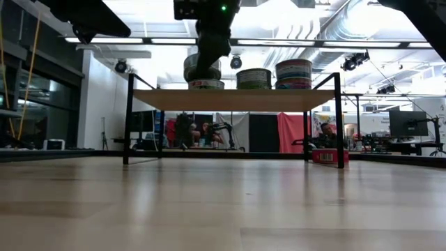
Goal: Stack canned seafood by type on shelf
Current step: Stack the green white tuna can on the other green white tuna can on the shelf, then put the red tuna can on the shelf
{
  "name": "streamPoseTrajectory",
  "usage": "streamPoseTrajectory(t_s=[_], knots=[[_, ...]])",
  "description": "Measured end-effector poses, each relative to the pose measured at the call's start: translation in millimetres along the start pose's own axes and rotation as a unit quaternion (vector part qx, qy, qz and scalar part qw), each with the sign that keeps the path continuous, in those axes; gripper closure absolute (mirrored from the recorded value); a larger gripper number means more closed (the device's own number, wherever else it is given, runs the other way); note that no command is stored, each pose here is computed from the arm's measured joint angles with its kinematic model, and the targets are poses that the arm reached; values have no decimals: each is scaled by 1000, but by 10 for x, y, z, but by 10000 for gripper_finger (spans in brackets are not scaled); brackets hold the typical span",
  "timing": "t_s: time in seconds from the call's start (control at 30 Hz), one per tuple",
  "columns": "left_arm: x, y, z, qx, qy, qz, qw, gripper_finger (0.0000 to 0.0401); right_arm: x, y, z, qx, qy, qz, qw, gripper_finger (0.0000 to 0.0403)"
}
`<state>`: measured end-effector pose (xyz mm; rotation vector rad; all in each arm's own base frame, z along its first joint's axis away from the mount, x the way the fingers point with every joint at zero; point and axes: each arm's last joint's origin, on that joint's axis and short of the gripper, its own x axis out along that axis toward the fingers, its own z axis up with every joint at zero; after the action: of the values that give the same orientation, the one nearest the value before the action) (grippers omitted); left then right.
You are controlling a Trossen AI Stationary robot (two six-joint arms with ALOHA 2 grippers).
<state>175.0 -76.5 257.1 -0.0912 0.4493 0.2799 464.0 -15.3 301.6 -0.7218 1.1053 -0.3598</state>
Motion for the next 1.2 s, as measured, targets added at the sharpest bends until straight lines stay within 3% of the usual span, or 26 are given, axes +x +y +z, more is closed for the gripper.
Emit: streamPoseTrajectory(t_s=[0.1, 0.37, 0.87, 0.97, 1.1, 1.2], knots=[[5, 4, 1, -11, 3, -3, 1000, 401, 14, -4, -31, 24, 8, 15, 1000, 192], [5, 4, 0, -18, 3, -3, 1000, 401, 45, -31, -100, 12, 36, 12, 999, 163], [34, 42, 11, -23, 7, 4, 1000, 401, -106, -207, -5, 25, -20, 27, 999, 162], [33, 33, 7, -23, 13, -10, 1000, 401, -312, -280, 20, 83, -43, 69, 993, 162], [59, 32, -3, -21, 21, -11, 1000, 401, -540, -196, -41, 185, -55, 179, 965, 162], [96, 42, 1, -27, 32, -25, 999, 401, -651, 79, -174, 180, 2, 247, 952, 171]])
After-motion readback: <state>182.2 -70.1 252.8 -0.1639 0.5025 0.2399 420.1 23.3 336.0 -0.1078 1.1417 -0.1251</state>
